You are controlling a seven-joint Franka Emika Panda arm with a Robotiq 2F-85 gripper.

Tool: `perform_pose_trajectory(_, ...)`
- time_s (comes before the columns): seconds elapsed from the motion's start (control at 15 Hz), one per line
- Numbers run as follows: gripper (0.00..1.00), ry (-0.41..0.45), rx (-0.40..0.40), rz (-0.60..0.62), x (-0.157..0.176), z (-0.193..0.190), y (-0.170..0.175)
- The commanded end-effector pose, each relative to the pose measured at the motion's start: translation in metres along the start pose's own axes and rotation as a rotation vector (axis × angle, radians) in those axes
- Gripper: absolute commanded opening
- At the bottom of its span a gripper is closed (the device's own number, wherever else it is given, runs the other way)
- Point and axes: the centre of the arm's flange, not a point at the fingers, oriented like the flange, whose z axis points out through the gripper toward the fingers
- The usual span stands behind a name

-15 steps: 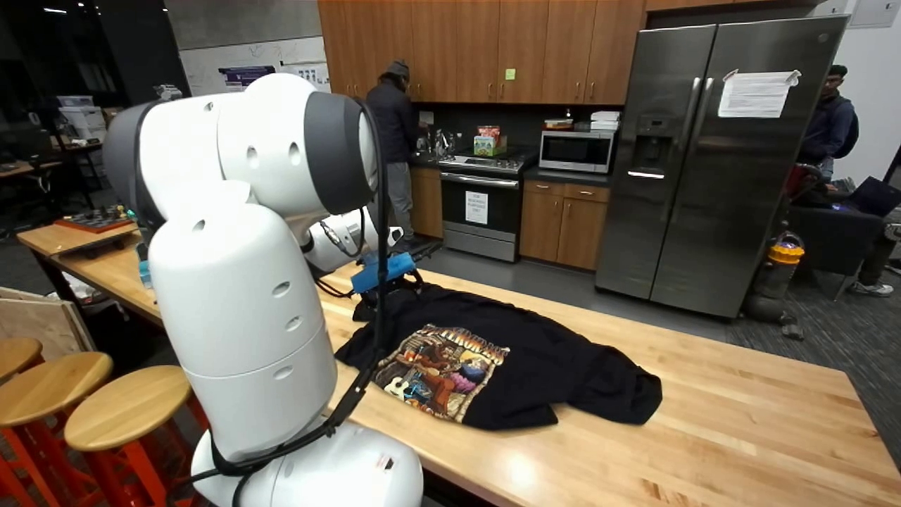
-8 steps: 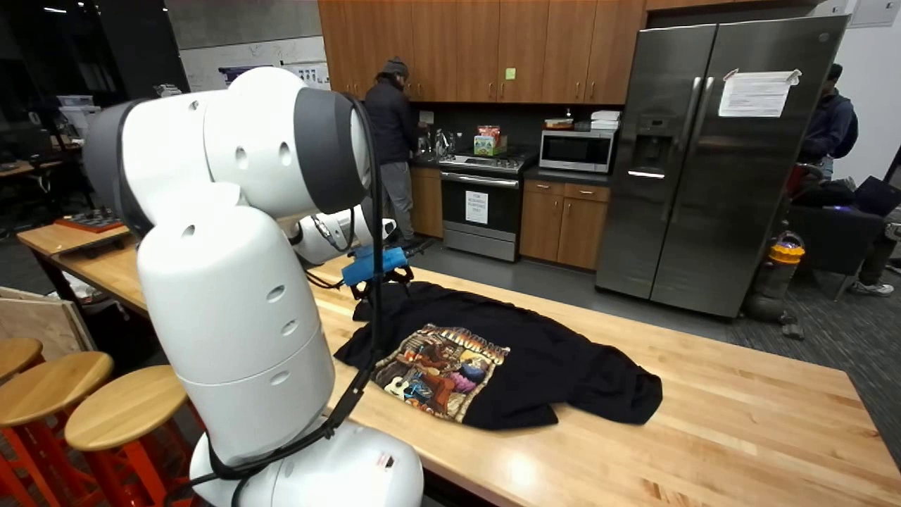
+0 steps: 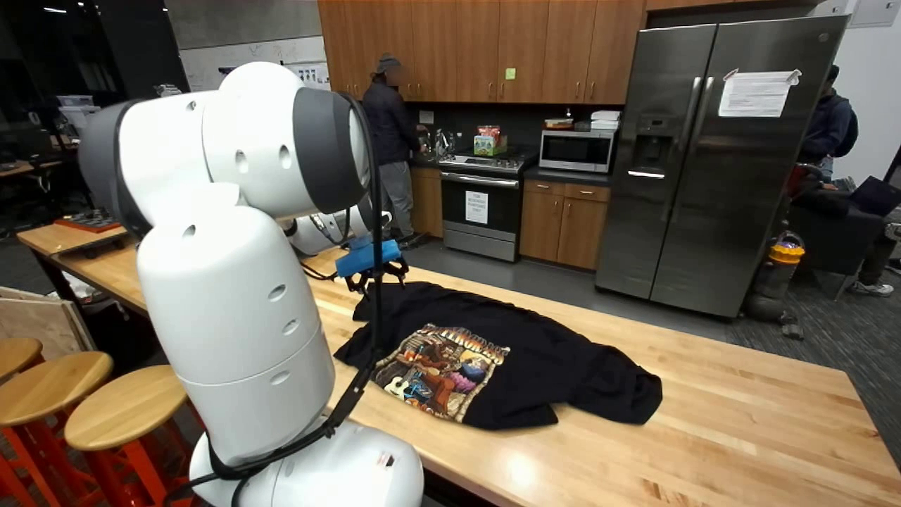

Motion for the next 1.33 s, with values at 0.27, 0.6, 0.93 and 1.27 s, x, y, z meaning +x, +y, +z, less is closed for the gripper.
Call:
perform_pose_trajectory(0.27,1.00,-0.011,0.004,0.014,0.004,-0.005,-0.002)
perform_pose_trajectory(0.6,1.00,-0.014,0.006,0.013,0.004,-0.003,-0.003)
perform_pose_trajectory(0.93,1.00,0.007,0.029,-0.011,0.019,0.003,-0.007)
perform_pose_trajectory(1.27,1.00,0.015,0.035,-0.021,0.044,0.006,-0.013)
